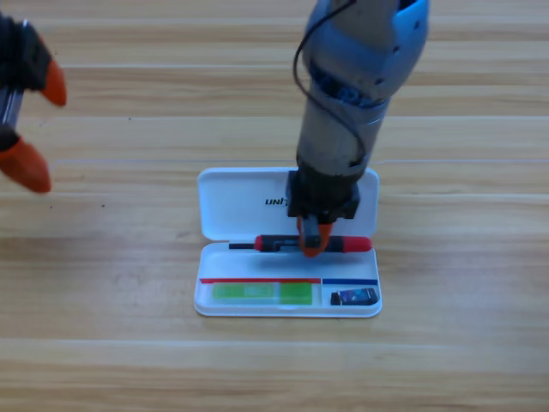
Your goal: Clean up eraser and pencils
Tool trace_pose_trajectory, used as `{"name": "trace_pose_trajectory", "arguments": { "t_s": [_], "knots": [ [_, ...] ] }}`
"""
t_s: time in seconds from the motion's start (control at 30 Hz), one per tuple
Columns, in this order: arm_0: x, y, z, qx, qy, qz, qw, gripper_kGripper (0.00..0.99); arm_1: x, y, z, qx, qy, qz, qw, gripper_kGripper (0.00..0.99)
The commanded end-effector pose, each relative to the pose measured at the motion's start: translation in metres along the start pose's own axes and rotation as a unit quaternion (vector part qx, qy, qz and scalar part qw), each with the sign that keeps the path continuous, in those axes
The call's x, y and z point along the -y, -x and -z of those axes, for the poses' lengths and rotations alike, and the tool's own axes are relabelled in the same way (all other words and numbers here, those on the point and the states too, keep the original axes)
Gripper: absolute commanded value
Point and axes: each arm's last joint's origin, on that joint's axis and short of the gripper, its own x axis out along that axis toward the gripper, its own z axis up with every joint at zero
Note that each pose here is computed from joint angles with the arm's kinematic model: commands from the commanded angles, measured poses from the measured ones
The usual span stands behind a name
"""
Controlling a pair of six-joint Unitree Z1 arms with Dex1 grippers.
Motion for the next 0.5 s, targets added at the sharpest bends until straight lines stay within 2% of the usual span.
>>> {"name": "trace_pose_trajectory", "arguments": {
  "t_s": [0.03,0.13,0.17,0.2,0.23,0.27,0.3,0.5],
  "knots": [
    [0.002,-0.02,0.007,-0.017,0.007,0.026,0.9995,0.99,-0.007,-0.042,-0.012,-0.038,0.007,-0.025,0.999,0.0],
    [0.003,-0.028,0.008,-0.021,0.007,0.032,0.9992,0.99,-0.006,-0.042,-0.013,-0.039,-0.002,-0.022,0.999,0.0],
    [0.003,-0.03,0.008,-0.022,0.008,0.033,0.9992,0.99,-0.006,-0.042,-0.013,-0.039,-0.006,-0.021,0.999,0.078],
    [0.003,-0.031,0.008,-0.022,0.009,0.032,0.9992,0.99,-0.007,-0.039,-0.013,-0.037,-0.009,-0.019,0.999,0.337],
    [0.003,-0.032,0.008,-0.022,0.01,0.032,0.9992,0.99,-0.007,-0.037,-0.013,-0.036,-0.012,-0.018,0.999,0.647],
    [0.003,-0.032,0.008,-0.022,0.01,0.032,0.9992,0.99,-0.008,-0.034,-0.012,-0.035,-0.014,-0.017,0.999,0.887],
    [0.003,-0.032,0.008,-0.021,0.01,0.032,0.9992,0.99,-0.009,-0.03,-0.012,-0.032,-0.014,-0.016,0.999,0.96],
    [0.002,-0.035,0.007,-0.02,0.013,0.029,0.9993,0.99,-0.028,0.018,-0.006,0.011,-0.008,-0.021,1.0,0.989]
  ]
}}
